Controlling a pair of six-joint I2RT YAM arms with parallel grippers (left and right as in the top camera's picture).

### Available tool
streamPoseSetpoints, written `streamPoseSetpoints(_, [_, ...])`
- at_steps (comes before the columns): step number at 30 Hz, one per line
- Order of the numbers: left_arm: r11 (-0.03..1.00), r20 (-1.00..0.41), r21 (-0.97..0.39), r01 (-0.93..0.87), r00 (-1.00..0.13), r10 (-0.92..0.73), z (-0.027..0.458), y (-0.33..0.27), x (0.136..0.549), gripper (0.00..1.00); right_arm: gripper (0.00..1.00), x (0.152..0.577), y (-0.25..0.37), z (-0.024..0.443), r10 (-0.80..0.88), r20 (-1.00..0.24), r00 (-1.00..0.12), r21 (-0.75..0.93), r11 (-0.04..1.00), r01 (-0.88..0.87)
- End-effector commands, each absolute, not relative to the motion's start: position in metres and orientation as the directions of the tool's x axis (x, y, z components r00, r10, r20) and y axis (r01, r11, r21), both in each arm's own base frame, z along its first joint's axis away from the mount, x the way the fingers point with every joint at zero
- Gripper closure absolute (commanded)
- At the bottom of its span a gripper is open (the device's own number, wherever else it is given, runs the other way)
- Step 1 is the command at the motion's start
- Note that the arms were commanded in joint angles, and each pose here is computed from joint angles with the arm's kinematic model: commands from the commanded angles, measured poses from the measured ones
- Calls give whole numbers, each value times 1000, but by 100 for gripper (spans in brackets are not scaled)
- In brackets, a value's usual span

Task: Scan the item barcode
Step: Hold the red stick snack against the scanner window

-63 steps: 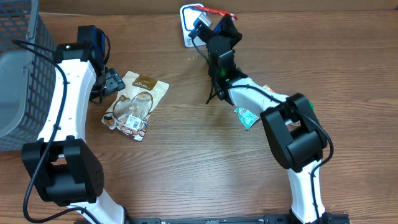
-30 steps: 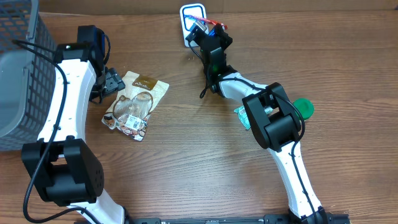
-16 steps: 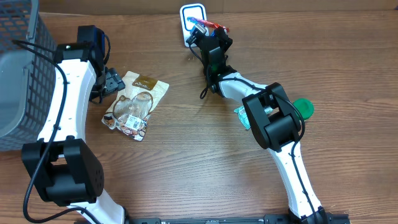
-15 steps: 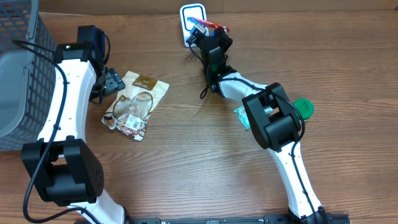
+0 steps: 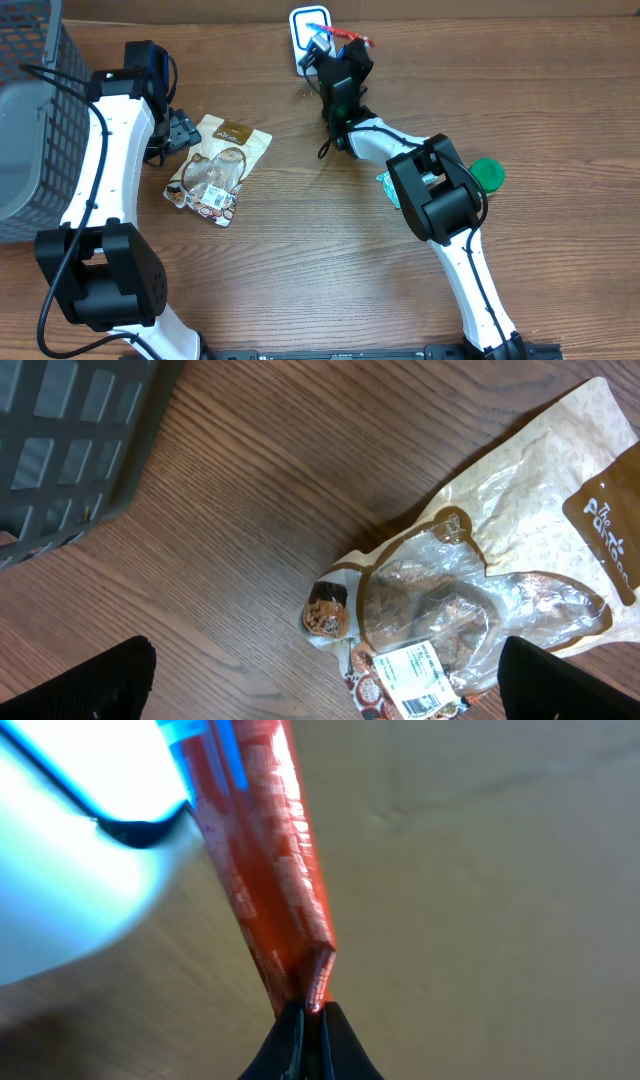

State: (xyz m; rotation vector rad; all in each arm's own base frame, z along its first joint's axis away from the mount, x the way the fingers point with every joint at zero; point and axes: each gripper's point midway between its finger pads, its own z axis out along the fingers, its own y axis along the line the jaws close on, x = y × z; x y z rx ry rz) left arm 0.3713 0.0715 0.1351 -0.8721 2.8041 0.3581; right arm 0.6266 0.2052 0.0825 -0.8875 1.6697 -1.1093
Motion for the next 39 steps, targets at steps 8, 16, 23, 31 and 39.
streamPoseSetpoints(8, [800, -269, 169, -576, -808, -524, 143, 71, 375, 0, 96, 620, 221, 80, -940, -153, -305, -970, 201, -134])
streamPoseSetpoints(16, [800, -269, 169, -576, -808, -524, 143, 71, 375, 0, 96, 624, 217, 129, -909, -294, -294, -956, 283, 79])
streamPoseSetpoints(23, [800, -269, 169, -576, -808, -524, 143, 71, 375, 0, 96, 625, 192, 83, -897, -207, -391, -967, 248, -58])
streamPoseSetpoints(31, [800, -269, 169, -576, -808, -524, 143, 71, 375, 0, 96, 621, 180, 67, -878, -177, -444, -973, 225, -58])
streamPoseSetpoints(39, [800, -269, 169, -575, -808, -524, 143, 71, 375, 0, 96, 615, 199, 59, -912, -60, -406, -982, 126, -139])
